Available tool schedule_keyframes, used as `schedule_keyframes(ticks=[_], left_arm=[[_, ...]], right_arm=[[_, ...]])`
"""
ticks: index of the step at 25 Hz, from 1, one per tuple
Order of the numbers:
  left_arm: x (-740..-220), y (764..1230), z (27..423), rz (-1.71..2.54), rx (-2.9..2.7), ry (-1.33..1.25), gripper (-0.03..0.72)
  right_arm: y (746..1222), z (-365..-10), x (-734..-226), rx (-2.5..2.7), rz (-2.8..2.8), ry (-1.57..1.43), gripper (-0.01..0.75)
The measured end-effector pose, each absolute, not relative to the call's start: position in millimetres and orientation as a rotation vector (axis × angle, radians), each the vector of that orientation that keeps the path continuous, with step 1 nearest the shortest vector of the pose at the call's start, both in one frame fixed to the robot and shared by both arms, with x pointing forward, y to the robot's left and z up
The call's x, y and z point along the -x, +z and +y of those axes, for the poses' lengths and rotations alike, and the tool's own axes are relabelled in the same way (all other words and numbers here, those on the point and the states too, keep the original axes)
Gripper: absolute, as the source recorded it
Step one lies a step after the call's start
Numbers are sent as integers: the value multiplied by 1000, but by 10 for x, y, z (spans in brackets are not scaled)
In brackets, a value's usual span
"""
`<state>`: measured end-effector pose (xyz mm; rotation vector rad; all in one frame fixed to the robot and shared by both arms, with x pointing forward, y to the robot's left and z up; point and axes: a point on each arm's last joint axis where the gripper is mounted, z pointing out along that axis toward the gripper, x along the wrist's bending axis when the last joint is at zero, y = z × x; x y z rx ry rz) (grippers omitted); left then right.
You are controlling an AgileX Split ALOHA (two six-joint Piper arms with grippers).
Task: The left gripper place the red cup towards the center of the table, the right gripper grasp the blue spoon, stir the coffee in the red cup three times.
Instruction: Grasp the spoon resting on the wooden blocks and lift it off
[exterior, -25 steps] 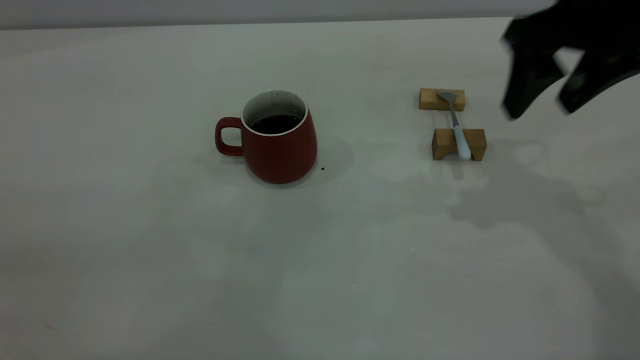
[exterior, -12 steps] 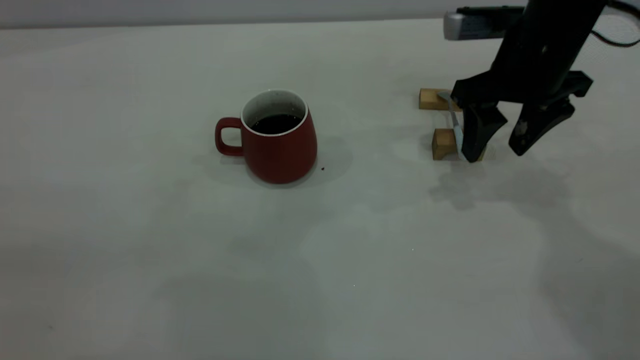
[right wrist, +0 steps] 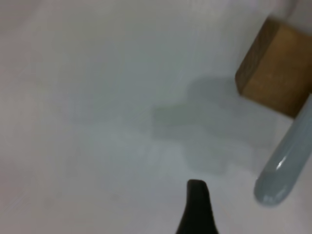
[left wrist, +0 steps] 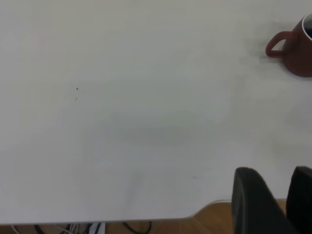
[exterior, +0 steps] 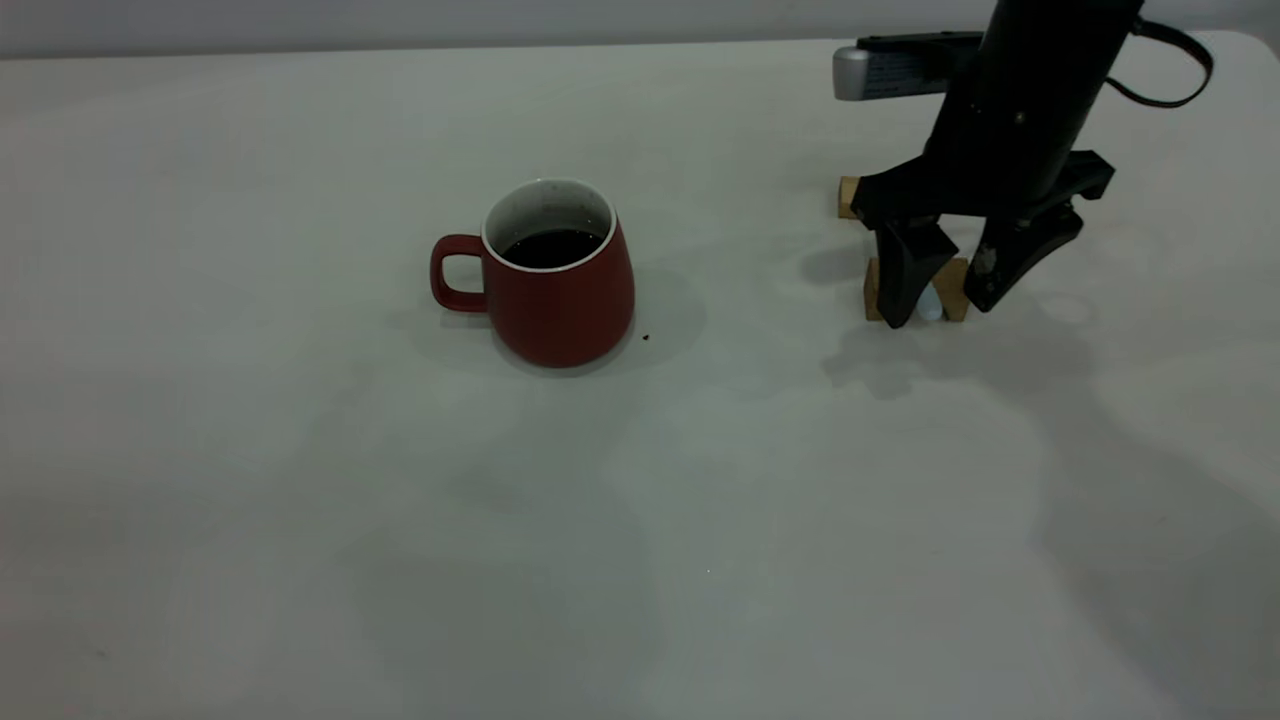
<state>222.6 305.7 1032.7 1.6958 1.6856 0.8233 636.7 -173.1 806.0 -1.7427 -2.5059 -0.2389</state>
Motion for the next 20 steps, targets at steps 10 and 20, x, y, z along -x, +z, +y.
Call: schedule_keyframes(ticks=[10, 20], left_arm=[[-2226, 10327, 3057, 1686, -1696, 823, 243], [-2226, 10327, 3057, 1686, -1696, 823, 243]], right_arm=[[7885, -1744, -6397, 1755, -2532, -239, 541], [7853, -1742, -6421, 1756, -2535, -230, 155]])
